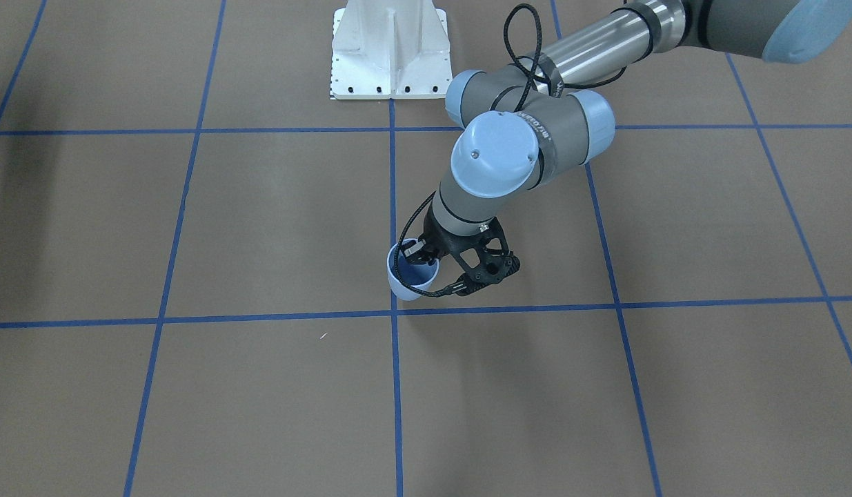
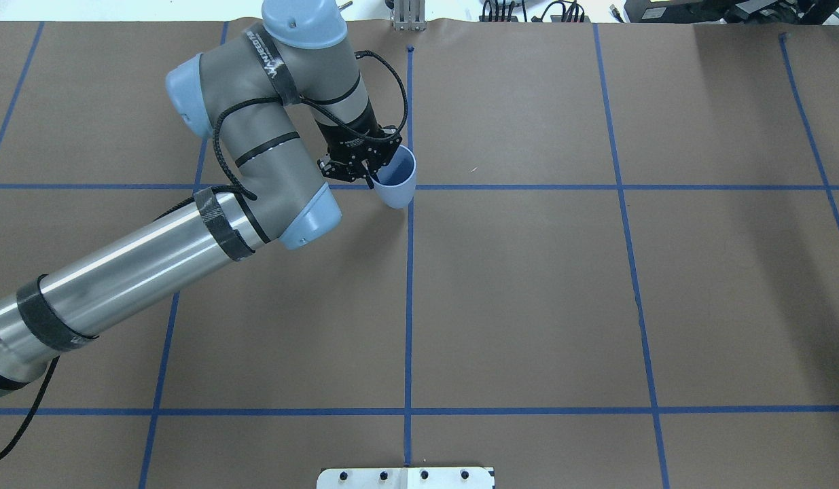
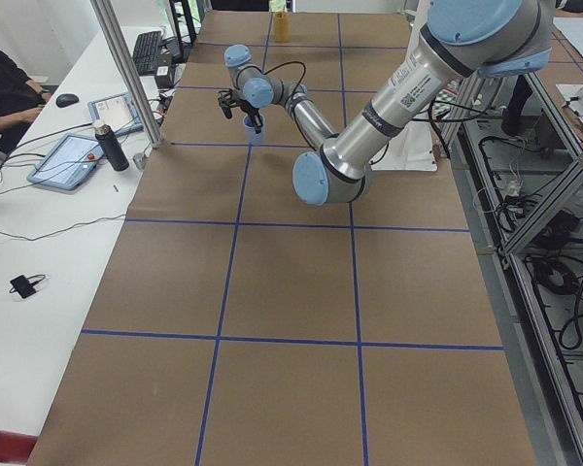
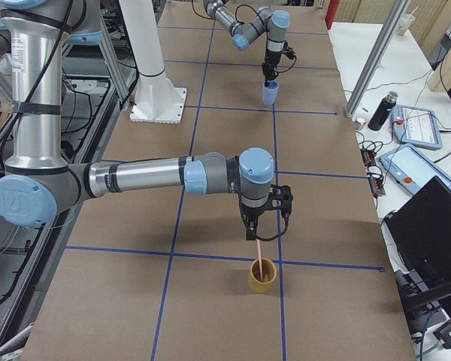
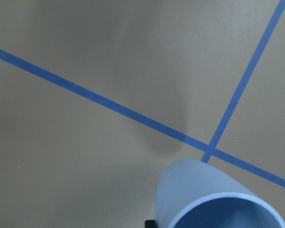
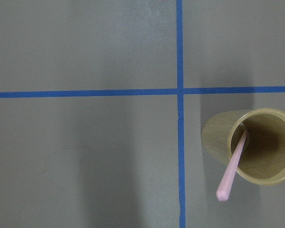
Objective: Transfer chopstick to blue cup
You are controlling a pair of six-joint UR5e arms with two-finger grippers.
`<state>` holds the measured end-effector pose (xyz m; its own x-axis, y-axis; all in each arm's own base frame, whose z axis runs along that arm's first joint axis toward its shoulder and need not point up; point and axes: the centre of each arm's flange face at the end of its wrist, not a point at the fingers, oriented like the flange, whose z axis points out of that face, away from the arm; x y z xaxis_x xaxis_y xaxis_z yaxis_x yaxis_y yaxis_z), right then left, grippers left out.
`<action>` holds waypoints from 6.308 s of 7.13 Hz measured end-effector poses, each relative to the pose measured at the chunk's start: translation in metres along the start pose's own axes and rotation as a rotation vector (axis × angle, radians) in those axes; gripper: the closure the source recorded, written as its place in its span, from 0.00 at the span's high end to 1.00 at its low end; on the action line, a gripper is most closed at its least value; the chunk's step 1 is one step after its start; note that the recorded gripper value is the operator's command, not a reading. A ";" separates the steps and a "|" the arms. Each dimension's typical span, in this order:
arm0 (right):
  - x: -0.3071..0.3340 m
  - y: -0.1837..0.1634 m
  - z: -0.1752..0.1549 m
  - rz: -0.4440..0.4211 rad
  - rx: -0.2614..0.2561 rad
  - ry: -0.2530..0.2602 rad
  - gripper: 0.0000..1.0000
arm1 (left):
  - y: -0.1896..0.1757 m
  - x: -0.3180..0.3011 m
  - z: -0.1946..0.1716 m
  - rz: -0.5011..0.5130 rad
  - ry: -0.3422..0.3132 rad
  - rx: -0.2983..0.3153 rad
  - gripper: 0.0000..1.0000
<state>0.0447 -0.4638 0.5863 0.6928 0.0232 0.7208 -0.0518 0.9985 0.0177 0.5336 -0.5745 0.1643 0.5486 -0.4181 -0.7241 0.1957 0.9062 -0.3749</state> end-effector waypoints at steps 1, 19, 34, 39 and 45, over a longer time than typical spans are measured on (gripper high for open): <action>0.000 0.000 0.000 0.000 0.000 0.000 1.00 | 0.007 0.005 0.010 0.006 -0.005 -0.007 0.00; -0.013 -0.076 0.024 -0.484 -0.081 0.276 0.97 | -0.009 -0.039 -0.090 0.060 0.088 0.070 0.98; -0.047 -0.078 0.050 -0.787 -0.361 0.403 0.58 | -0.007 -0.074 -0.093 0.079 0.094 0.077 0.98; -0.036 -0.062 0.065 -0.779 -0.401 0.400 0.51 | -0.005 -0.075 -0.094 0.080 0.096 0.078 0.98; -0.024 -0.056 0.066 -0.769 -0.420 0.426 0.33 | -0.003 -0.075 -0.097 0.083 0.101 0.079 0.98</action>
<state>-0.0166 -0.5234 0.6139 0.6367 -0.7090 0.3033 0.7268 0.6831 0.0711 0.4137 -0.5522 0.1636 0.4813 -0.3423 -0.8069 0.2185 0.9384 -0.2678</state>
